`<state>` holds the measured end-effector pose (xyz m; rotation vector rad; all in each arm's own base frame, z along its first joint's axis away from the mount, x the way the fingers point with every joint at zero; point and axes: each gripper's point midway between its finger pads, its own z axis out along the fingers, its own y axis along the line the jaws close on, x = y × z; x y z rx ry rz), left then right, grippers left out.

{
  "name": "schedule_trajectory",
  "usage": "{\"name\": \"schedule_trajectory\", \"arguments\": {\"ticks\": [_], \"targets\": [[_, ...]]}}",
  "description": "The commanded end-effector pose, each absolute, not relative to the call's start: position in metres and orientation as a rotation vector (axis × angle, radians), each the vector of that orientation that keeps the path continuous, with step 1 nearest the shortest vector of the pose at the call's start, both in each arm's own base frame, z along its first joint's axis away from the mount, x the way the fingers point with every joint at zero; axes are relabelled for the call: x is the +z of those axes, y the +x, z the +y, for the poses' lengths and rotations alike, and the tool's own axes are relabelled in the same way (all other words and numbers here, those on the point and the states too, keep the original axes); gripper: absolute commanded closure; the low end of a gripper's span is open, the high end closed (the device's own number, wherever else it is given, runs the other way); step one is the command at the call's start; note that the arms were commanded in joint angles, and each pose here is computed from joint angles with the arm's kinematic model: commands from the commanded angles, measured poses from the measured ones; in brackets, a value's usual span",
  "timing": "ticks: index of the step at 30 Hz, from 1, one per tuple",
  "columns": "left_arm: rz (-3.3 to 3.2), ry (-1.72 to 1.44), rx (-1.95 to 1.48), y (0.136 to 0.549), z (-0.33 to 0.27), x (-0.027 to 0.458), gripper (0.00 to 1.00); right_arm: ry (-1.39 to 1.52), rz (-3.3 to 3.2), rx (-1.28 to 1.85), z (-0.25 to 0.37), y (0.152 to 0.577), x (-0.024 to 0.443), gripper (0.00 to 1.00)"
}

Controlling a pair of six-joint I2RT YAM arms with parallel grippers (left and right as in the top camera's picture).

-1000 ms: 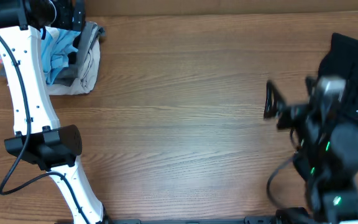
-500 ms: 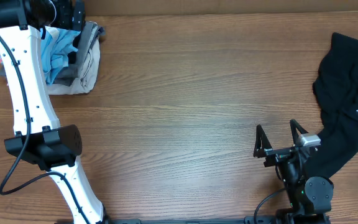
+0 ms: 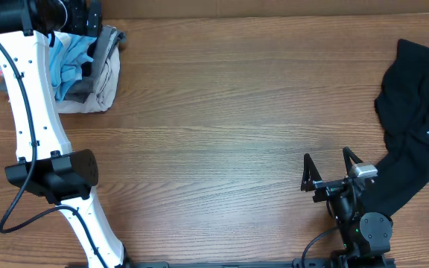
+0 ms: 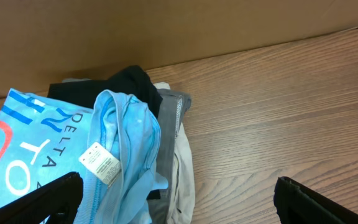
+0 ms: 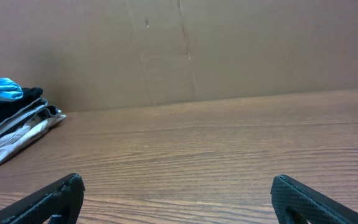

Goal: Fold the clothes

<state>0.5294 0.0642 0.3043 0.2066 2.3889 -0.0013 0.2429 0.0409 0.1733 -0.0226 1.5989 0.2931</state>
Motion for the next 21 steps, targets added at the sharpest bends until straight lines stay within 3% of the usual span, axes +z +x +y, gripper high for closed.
{"name": "schedule_trajectory", "arguments": {"ticks": [1,21], "targets": [[2.397,0.188,-0.01,0.5305,0.063,0.3011,0.0,-0.015,1.592,0.29,0.04,0.243,0.1722,0.0],[2.396,0.193,-0.012,0.5305,0.0607,0.3014,0.0,-0.015,1.592,0.29,0.04,0.243,0.1722,0.0]]}}
